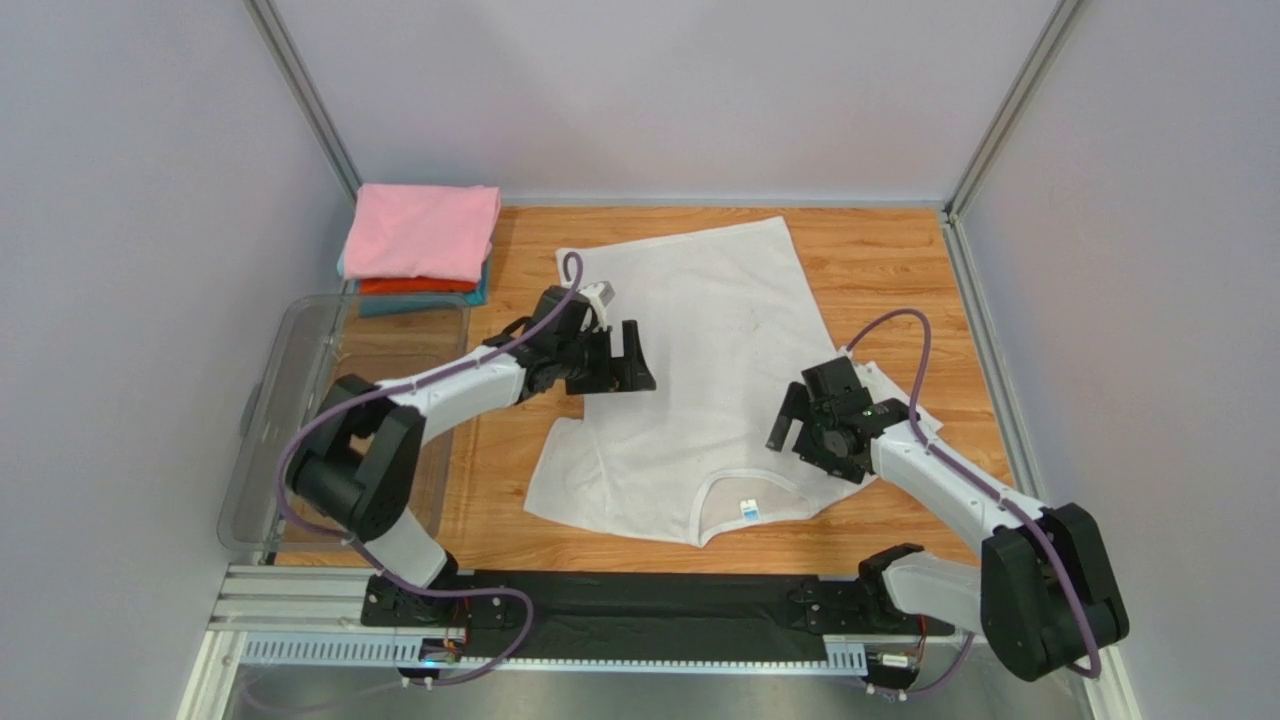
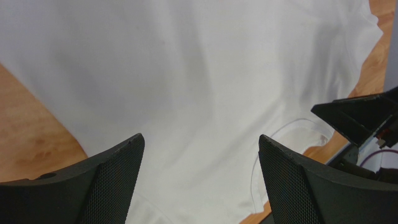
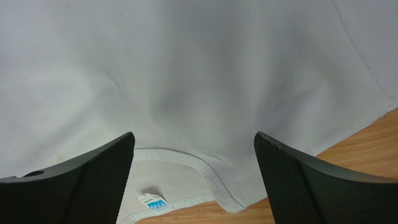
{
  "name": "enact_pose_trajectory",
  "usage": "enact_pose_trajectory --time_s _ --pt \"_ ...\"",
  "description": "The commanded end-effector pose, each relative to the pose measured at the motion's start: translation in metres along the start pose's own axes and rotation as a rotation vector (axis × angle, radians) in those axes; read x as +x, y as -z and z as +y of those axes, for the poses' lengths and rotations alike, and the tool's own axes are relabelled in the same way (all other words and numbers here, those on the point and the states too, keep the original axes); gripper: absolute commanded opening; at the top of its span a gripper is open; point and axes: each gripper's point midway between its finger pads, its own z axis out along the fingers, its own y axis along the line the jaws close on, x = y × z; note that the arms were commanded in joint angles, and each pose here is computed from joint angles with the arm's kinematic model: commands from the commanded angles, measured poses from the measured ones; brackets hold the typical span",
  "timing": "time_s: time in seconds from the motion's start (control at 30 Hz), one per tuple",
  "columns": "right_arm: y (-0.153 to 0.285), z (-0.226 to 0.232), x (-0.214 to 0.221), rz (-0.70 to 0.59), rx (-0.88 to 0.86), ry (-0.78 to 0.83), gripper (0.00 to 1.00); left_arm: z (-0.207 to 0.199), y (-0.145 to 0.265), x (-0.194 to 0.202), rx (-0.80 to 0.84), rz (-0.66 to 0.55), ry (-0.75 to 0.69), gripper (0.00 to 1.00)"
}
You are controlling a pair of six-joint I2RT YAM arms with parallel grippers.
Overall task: Fold and stack the t-shirts
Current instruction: Flatten the tshirt out
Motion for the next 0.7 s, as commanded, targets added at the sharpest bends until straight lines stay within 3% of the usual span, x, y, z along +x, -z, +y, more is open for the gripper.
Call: enact_pose_trajectory --time_s 0.0,0.17,0.33,0.37,0.67 --pt "-0.013 -0.009 -0.017 -0.049 0.032 -0.065 1.00 0.008 -0.021 -0.013 -0.033 0.038 -0.034 0.97" --pt "-0.030 -0.022 -0.035 -0.025 0.075 -0.071 1.00 0.024 -0.049 0.008 -0.062 0.130 0.033 0.94" --pt "-0.053 -0.026 -0.053 0.024 0.101 -0.091 0.96 0.032 -0.051 0.047 -0.029 0.199 0.097 0.93" --pt "-0.055 -0.024 -0.060 0.018 0.100 -0.097 0.99 0.032 -0.051 0.052 -0.022 0.202 0.126 0.93" --pt "-0.085 -0.001 -0.135 0.021 0.140 -0.034 1.00 -0.010 -0.039 0.130 0.084 0.236 0.183 0.92"
